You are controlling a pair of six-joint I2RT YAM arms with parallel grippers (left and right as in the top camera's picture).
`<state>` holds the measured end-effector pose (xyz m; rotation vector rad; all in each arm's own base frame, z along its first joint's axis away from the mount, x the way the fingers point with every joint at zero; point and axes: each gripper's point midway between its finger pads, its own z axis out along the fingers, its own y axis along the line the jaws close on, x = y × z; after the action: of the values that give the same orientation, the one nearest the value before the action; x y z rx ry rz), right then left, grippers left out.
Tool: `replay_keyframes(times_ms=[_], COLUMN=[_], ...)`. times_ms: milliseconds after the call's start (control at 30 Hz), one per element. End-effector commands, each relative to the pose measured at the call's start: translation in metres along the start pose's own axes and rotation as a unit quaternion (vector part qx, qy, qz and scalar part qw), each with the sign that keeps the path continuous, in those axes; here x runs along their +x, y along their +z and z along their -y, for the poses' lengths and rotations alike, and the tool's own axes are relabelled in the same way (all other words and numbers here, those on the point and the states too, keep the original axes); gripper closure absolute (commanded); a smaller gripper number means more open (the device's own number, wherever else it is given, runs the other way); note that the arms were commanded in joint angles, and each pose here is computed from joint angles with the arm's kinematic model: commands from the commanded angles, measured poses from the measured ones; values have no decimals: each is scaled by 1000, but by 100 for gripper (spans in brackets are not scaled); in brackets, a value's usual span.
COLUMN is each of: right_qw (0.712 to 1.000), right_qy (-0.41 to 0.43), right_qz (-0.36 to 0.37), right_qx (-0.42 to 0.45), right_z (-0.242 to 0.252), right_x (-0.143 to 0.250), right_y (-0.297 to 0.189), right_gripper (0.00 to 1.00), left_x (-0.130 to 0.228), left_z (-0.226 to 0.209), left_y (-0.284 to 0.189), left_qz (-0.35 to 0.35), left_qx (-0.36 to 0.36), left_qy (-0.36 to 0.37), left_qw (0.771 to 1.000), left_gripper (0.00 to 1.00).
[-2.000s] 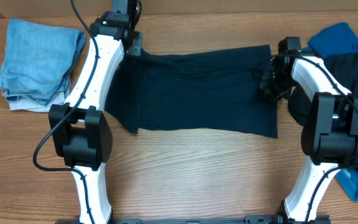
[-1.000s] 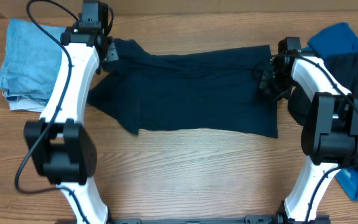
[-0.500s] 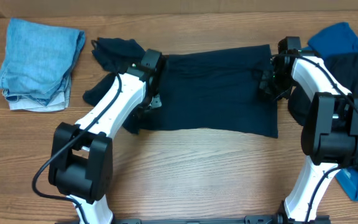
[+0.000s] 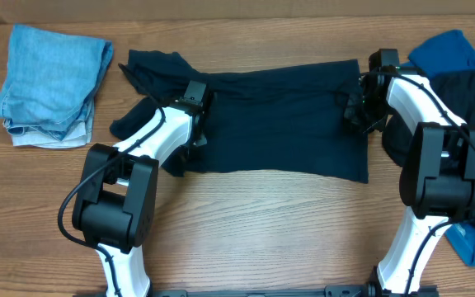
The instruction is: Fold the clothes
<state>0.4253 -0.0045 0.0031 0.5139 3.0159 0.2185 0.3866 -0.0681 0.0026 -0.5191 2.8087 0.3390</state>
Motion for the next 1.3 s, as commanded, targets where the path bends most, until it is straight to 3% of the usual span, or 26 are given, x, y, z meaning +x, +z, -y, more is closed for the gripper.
replay_keyframes(times_ms=[0,133,367,500,733,900,967,1133,1167,1200,1267], right_qw=[1000,1000,1000,1000,999,999,999,999,999,999,999], right_qy=[0,0,-11,-11,-11,-11,-11,-11,-11,-11,-11], right_qz=[4,4,5,5,4,4,4,4,4,4,4], right_qx=[17,17,21,21,31,30,30,30,30,30,30], right_z=[7,7,9,9,12,12,12,12,12,12,12], right_x=[1,0,0,0,1,1,1,1,1,1,1], right_y=[-3,-3,-3,-3,-3,-3,-3,-3,-3,-3,-3], right_gripper=[74,74,74,74,74,74,74,73,73,73,73], left_x=[-1,-20,-2,24,68,101,110,113,113,114,114], left_z=[-15,-31,-64,-87,-128,-144,-152,-179,-195,-200,-206], left_y=[6,-33,-48,-53,-63,-41,-33,-25,-26,-25,-23], left_qz=[-6,-15,-82,-164,-283,-312,-318,-341,-348,-358,-364], left_qx=[-42,-87,-132,-141,-181,-167,-158,-163,-177,-166,-162], left_qy=[22,37,51,29,13,-20,-42,-67,-81,-91,-102], left_qw=[999,995,986,976,942,935,934,923,917,914,911], left_gripper=[96,95,90,95,93,92,81,70,17,0,0])
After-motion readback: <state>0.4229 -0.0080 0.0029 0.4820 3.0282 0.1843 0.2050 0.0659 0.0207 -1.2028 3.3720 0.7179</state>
